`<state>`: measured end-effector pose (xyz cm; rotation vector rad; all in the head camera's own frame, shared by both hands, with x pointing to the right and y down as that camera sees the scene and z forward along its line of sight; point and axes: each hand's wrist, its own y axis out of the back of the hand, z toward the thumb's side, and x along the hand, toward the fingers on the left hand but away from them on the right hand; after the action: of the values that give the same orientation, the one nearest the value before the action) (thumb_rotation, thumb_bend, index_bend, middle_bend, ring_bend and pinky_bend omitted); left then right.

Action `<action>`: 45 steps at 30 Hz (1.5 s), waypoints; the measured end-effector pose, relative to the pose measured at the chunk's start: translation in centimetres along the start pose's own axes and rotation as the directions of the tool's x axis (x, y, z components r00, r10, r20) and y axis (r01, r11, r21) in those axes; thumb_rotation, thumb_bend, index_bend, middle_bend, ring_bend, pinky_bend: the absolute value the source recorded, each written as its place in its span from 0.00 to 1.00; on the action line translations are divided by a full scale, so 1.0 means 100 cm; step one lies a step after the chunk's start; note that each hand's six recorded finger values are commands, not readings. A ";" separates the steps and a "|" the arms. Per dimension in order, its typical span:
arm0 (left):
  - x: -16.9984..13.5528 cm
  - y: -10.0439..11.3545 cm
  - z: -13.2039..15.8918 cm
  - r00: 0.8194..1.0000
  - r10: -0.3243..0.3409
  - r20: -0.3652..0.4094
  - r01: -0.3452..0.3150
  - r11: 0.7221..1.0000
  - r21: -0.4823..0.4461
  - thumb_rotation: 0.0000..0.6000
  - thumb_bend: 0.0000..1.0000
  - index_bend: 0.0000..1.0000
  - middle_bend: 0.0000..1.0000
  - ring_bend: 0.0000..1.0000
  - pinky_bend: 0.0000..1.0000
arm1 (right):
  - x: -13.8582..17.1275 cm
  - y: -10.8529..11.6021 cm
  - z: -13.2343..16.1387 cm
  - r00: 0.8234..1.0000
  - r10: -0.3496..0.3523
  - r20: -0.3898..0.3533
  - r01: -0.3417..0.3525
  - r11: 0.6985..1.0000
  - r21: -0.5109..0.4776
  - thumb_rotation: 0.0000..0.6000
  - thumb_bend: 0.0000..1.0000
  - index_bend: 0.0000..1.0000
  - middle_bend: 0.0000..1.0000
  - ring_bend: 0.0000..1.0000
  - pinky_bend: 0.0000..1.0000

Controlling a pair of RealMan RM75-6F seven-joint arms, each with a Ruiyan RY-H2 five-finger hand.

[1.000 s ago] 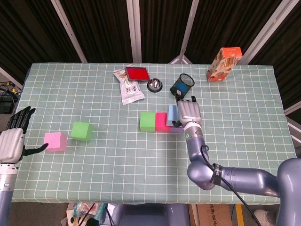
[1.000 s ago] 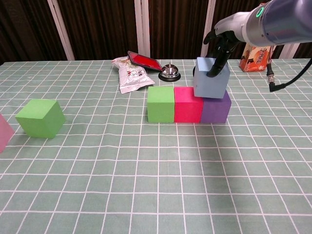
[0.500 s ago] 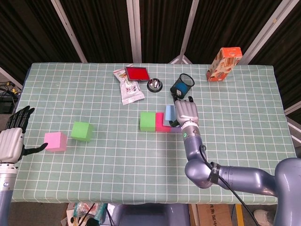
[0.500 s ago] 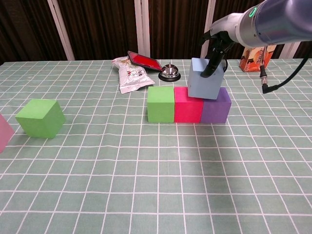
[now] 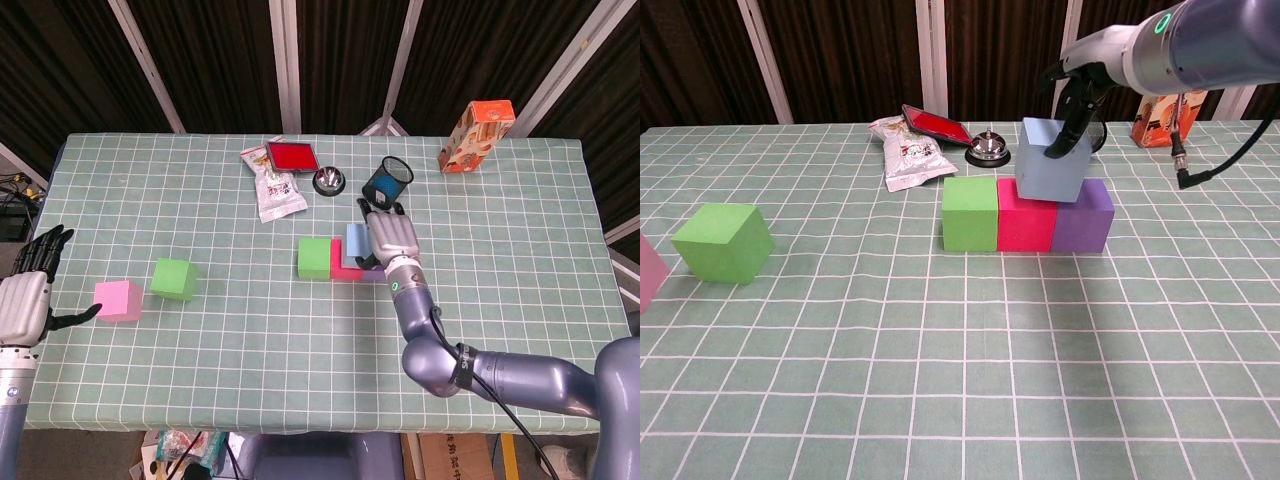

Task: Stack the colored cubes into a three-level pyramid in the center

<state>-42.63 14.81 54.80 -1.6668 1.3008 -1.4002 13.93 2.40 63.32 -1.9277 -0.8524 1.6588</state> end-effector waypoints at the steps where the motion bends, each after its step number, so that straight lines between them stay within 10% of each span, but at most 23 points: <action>1: 0.000 0.000 0.000 1.000 -0.001 0.000 0.001 1.000 0.001 1.00 0.05 0.00 0.00 0.00 0.01 | 0.000 0.000 -0.001 1.000 -0.003 0.001 0.003 1.000 0.004 1.00 0.31 0.00 0.43 0.30 0.00; 45: 0.000 0.001 -0.001 1.000 0.001 -0.002 -0.001 1.000 -0.001 1.00 0.05 0.00 0.00 0.00 0.01 | 0.000 -0.006 -0.006 1.000 0.006 0.018 -0.006 1.000 0.020 1.00 0.31 0.00 0.43 0.30 0.00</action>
<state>-42.72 14.80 54.74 -1.6655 1.3029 -1.4014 14.38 2.80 63.81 -1.9065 -0.8347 1.6848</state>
